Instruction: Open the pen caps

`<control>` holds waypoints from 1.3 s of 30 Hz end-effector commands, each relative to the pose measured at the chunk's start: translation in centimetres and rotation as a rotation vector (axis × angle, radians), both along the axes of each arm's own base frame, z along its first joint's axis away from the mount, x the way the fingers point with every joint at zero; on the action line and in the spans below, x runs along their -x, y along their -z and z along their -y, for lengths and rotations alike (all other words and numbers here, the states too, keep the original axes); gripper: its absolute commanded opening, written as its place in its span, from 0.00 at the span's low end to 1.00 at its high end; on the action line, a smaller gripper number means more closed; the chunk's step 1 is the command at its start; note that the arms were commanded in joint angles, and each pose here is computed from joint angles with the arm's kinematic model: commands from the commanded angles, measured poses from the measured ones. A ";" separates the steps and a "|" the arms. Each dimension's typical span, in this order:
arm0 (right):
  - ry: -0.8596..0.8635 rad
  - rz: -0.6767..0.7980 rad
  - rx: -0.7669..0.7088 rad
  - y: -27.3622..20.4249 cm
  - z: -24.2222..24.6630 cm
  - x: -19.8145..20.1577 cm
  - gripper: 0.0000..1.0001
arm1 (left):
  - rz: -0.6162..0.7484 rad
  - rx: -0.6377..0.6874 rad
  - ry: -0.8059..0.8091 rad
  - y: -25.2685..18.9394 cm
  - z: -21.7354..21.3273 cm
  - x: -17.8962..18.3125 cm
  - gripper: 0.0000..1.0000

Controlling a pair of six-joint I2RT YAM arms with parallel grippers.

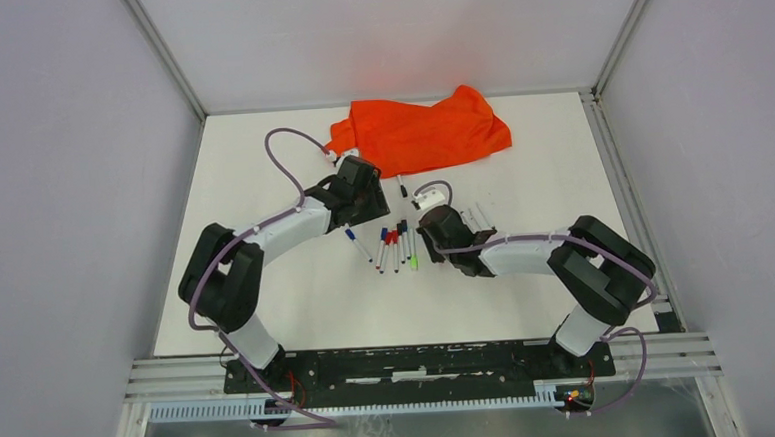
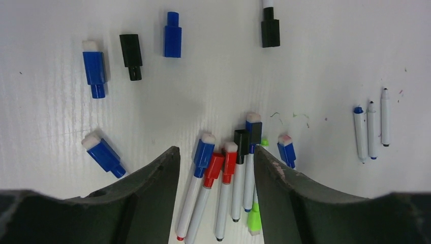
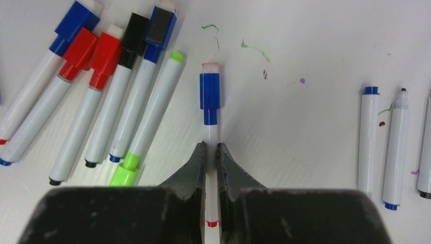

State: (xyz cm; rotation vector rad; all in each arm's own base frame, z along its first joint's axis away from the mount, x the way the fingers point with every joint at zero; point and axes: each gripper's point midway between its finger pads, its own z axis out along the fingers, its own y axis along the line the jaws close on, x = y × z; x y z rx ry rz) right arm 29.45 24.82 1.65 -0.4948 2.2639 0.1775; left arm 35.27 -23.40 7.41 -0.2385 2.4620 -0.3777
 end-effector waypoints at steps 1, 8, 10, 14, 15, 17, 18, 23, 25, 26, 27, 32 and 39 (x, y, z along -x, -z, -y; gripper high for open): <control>-0.020 -0.073 0.117 1.9 3.2 2.8 0.00 | 0.036 0.173 0.022 -2.8 2.5 0.0 0.64; -0.078 0.040 -0.055 -2.4 1.6 2.8 0.00 | 0.000 0.371 0.085 -3.7 5.6 1.3 0.68; -0.095 0.056 -0.104 -3.4 1.0 3.0 0.00 | -0.009 0.426 0.096 -3.9 6.4 1.7 0.69; -0.136 0.072 -0.199 -5.2 -0.5 3.2 0.00 | -0.021 0.491 0.116 -4.0 7.8 2.5 0.69; -0.145 0.074 -0.223 -5.5 -0.9 3.3 0.00 | -0.025 0.498 0.123 -4.0 8.2 2.7 0.69; -0.157 0.074 -0.257 -6.1 -1.5 3.4 0.00 | -0.027 0.509 0.135 -4.1 9.0 3.2 0.69; -0.160 0.075 -0.272 -6.3 -1.7 3.4 0.00 | -0.029 0.514 0.141 -4.1 9.4 3.4 0.69; -0.171 0.089 -0.335 -7.6 -2.6 3.4 0.00 | -0.031 0.514 0.151 -3.9 10.8 4.1 0.69; -0.171 0.097 -0.353 -8.1 -2.8 3.3 0.00 | -0.036 0.511 0.152 -3.6 11.0 4.4 0.69; -0.171 0.102 -0.361 -8.3 -2.9 3.3 0.00 | -0.039 0.508 0.148 -3.3 11.1 4.4 0.69; -0.170 0.107 -0.369 -8.6 -2.9 3.2 0.00 | -0.040 0.508 0.146 -3.2 11.1 4.5 0.68; -0.168 0.123 -0.395 -9.5 -3.2 3.1 0.00 | -0.041 0.512 0.135 -2.8 10.9 4.9 0.68; -0.161 0.134 -0.412 -9.9 -3.2 3.0 0.00 | -0.038 0.520 0.124 -2.4 10.8 5.3 0.64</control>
